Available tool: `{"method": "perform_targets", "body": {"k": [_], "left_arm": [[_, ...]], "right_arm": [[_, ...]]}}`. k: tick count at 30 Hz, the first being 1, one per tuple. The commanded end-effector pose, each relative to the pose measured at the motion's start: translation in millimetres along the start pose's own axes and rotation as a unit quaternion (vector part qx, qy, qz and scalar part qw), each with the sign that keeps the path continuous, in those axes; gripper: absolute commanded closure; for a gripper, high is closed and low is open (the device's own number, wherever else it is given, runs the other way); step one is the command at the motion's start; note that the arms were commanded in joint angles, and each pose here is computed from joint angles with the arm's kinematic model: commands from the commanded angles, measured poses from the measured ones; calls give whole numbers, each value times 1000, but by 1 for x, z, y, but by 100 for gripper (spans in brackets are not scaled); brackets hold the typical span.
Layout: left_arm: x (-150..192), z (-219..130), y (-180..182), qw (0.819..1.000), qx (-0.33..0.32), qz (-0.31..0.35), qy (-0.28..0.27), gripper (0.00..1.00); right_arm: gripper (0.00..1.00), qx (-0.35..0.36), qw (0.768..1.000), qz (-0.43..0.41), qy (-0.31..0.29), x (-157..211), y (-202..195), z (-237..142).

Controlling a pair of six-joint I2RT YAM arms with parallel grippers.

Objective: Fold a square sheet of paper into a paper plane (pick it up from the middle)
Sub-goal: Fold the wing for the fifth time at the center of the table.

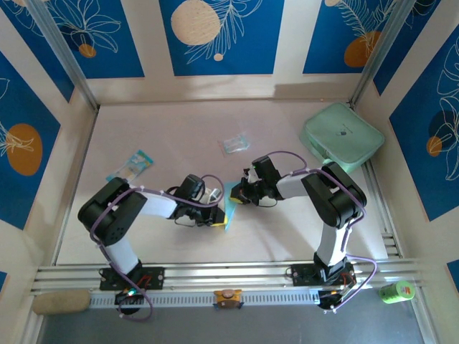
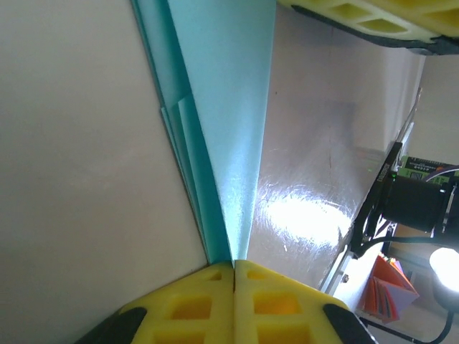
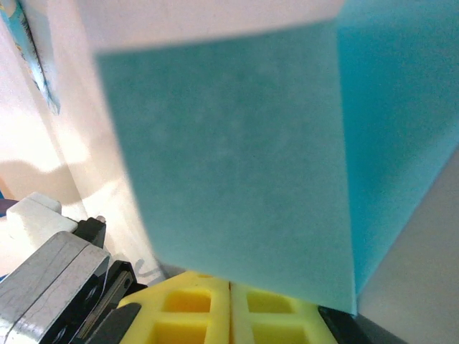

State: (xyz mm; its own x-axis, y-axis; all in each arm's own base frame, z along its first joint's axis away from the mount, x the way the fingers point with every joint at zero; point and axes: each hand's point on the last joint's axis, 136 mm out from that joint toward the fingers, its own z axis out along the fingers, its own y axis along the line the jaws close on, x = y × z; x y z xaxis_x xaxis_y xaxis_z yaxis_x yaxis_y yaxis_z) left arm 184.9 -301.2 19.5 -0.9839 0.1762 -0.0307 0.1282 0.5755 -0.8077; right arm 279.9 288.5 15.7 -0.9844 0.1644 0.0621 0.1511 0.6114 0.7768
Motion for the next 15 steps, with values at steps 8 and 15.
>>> {"method": "perform_targets", "body": {"k": [8, 15], "left_arm": [[37, 3, 3, 998, 4, -23, 62, 95], [40, 4, 8, 997, -11, -25, 70, 91]], "right_arm": [[93, 115, 991, 64, 7, 16, -66, 7], [93, 120, 991, 66, 7, 17, -67, 7]]}}
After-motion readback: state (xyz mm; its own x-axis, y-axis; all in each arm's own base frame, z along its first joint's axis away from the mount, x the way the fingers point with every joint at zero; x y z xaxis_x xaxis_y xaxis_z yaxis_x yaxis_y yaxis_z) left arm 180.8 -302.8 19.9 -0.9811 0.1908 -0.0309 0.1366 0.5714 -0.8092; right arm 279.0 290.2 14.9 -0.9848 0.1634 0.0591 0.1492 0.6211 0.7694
